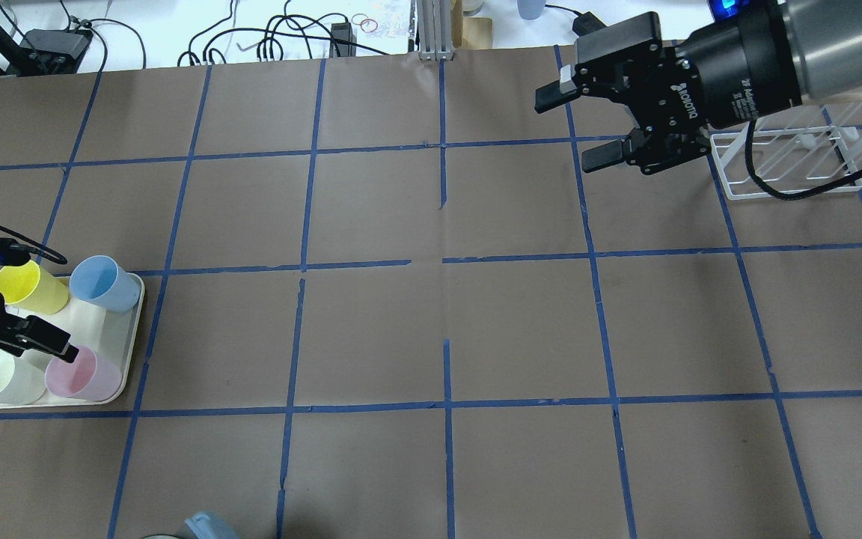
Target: Transfer IKEA cup to right arm and place on rack
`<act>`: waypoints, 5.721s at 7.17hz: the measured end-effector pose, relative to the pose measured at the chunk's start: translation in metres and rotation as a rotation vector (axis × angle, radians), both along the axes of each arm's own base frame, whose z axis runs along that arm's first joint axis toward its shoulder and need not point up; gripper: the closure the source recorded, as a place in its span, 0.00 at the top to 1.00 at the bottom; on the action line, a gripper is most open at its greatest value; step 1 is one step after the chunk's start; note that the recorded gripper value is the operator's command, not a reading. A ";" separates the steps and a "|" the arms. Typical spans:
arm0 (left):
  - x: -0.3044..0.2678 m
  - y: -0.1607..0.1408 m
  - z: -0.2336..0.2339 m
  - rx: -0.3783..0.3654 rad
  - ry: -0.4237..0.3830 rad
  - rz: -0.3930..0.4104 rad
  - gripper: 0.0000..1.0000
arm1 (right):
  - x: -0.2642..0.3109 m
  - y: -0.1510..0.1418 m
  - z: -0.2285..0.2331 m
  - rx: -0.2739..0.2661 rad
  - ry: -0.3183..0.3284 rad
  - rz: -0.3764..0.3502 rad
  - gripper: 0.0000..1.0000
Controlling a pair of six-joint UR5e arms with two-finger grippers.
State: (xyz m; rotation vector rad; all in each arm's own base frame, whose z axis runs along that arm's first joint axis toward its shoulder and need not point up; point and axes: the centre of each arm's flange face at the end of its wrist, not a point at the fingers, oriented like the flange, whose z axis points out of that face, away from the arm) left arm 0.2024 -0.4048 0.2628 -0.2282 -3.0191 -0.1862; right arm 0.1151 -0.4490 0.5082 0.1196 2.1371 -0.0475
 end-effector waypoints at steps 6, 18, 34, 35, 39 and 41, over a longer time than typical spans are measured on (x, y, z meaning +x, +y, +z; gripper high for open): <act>-0.003 0.007 -0.021 0.007 -0.026 0.056 0.78 | 0.004 0.007 -0.034 0.007 -0.355 -0.043 1.00; 0.003 0.006 -0.018 0.007 -0.051 0.068 0.00 | 0.037 0.015 -0.041 -0.064 -0.532 -0.069 1.00; -0.337 -0.061 0.169 -0.048 1.186 0.172 0.00 | 0.037 0.019 -0.052 0.062 -0.585 -0.143 1.00; -0.359 -0.063 0.173 -0.045 1.236 0.171 0.00 | 0.037 0.016 -0.056 0.080 -0.587 -0.148 1.00; -0.407 -0.057 0.185 -0.014 1.336 0.174 0.00 | 0.037 0.010 -0.069 0.155 -0.595 -0.166 1.00; -0.410 -0.050 0.192 -0.021 1.340 0.163 0.00 | 0.037 0.013 -0.065 0.187 -0.598 -0.173 1.00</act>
